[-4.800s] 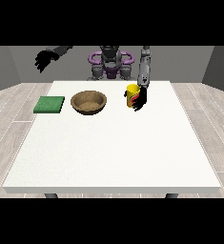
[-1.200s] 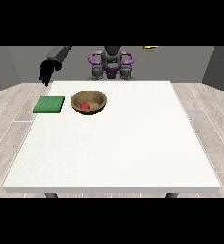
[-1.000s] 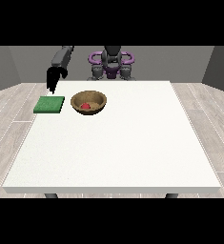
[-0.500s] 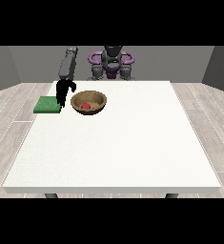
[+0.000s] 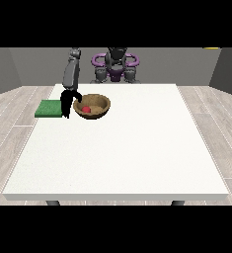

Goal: Pick the cup and pour the ball into the bowl, then pick the bowl and place it on the pad

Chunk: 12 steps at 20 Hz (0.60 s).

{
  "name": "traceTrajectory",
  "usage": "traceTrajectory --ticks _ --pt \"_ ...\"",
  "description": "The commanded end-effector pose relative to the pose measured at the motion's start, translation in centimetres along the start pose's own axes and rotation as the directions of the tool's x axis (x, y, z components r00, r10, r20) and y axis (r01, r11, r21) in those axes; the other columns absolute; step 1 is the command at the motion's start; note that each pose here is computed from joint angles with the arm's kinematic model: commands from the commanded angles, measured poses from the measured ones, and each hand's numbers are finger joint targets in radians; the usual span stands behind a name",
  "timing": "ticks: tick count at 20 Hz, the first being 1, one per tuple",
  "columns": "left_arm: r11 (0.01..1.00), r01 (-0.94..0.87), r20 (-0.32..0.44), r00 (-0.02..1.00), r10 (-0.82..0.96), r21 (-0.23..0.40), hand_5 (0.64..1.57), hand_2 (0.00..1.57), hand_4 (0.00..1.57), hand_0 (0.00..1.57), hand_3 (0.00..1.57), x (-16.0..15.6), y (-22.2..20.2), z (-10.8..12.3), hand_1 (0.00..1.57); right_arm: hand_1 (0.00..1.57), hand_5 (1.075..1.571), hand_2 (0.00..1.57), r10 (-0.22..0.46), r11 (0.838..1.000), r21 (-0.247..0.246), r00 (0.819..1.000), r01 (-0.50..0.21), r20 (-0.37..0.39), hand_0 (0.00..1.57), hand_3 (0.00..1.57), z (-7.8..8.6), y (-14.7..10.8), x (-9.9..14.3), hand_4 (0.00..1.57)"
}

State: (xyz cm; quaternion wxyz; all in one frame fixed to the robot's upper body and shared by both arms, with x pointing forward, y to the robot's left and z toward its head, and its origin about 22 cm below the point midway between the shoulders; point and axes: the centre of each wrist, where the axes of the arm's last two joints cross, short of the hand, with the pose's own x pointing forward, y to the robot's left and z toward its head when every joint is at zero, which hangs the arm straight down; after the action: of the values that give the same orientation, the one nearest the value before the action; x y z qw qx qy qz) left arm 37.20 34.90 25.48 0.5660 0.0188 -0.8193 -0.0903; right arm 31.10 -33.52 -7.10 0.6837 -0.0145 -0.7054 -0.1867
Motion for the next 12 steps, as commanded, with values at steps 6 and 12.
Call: traceTrajectory --ticks 6,12 --pt "0.999 0.013 0.029 0.999 -0.014 0.041 1.54 0.0 1.02 0.0 0.0 1.9 3.0 1.4 0.0 0.0 1.546 0.0 0.02 0.999 0.045 1.0 -0.021 0.02 0.0 0.0 -0.4 3.0 -1.7 0.45" --pt "1.0 0.005 0.018 1.0 -0.005 0.019 1.537 0.0 1.02 0.0 0.0 1.8 2.3 2.0 0.0 0.0 1.55 0.0 0.006 0.999 0.04 1.0 -0.006 0.006 0.0 0.0 -1.6 5.0 -1.4 0.46"
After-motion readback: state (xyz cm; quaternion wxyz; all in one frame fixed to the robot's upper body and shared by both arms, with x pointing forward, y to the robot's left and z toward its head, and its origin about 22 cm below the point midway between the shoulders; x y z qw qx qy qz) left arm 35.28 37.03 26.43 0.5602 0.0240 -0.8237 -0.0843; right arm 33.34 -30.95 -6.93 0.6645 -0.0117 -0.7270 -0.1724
